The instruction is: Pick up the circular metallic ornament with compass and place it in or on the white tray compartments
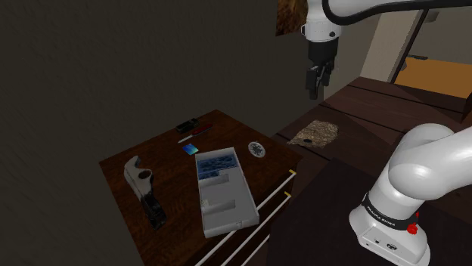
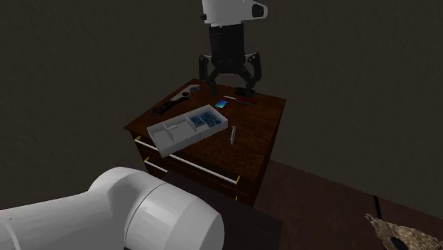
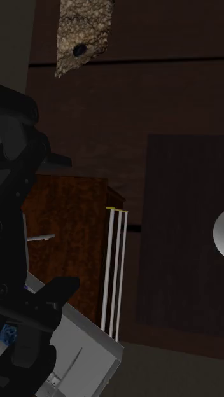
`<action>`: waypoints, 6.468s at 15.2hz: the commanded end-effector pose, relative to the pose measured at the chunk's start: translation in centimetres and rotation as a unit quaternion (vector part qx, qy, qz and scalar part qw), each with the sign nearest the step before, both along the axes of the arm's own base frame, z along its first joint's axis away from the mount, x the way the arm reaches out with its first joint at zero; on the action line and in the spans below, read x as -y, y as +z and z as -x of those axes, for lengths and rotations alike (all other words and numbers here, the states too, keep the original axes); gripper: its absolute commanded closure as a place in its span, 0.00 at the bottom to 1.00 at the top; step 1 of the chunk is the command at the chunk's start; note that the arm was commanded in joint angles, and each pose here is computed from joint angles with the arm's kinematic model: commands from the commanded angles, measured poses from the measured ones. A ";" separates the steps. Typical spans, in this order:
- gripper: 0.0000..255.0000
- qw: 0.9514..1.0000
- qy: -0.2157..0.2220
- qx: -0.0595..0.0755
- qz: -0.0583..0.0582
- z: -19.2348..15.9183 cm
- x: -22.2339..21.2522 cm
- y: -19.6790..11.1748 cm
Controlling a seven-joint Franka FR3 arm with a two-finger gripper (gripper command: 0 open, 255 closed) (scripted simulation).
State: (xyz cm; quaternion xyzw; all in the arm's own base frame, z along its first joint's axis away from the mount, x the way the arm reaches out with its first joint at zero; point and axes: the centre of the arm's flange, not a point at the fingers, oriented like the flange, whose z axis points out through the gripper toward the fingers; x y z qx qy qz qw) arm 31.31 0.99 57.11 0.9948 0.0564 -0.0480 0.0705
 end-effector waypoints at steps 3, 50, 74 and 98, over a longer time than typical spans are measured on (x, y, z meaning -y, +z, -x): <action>0.00 1.000 0.004 0.000 -0.002 -1.5 -0.4 -2.1; 1.00 0.998 0.053 -0.002 -0.020 -19.7 -5.8 -31.6; 1.00 0.998 0.053 -0.001 -0.020 -19.7 -5.8 -20.5; 1.00 0.998 0.053 -0.001 -0.020 -17.1 -29.2 -20.0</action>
